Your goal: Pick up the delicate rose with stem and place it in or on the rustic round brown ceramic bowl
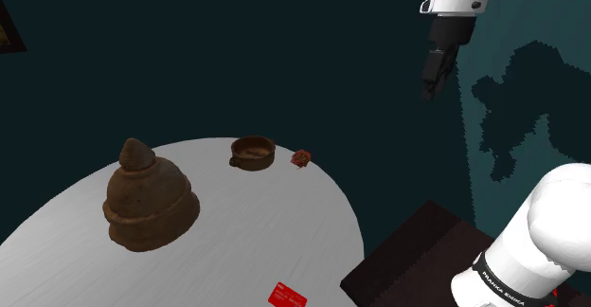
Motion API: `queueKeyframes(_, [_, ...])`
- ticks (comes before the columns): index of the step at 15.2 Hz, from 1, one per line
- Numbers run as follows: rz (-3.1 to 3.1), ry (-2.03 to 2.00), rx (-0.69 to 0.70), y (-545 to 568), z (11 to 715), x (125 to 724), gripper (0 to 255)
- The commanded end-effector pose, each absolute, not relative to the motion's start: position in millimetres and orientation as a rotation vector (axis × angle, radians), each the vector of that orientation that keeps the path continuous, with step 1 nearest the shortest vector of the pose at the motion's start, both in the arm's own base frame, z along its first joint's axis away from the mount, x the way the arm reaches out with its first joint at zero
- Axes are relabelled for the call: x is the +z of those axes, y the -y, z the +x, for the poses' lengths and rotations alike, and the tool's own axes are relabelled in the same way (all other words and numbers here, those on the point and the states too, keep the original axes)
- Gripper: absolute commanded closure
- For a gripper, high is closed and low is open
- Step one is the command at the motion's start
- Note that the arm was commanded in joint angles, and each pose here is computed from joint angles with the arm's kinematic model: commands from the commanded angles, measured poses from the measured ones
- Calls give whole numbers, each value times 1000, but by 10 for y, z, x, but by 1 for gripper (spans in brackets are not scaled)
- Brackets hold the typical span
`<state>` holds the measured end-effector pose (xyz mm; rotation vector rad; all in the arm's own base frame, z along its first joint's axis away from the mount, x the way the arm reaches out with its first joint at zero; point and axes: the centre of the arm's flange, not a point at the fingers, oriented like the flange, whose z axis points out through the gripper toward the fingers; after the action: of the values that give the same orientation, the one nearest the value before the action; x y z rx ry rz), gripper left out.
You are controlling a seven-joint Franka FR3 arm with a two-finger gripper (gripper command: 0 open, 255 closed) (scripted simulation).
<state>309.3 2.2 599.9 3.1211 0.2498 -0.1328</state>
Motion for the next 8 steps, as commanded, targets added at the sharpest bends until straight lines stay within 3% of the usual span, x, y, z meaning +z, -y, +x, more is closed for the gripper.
queueKeyframes(1, [3121,-250,-133,-22,3093,5999,0])
queueKeyframes(8, [3114,-253,-62,-45,3549,5244,0])
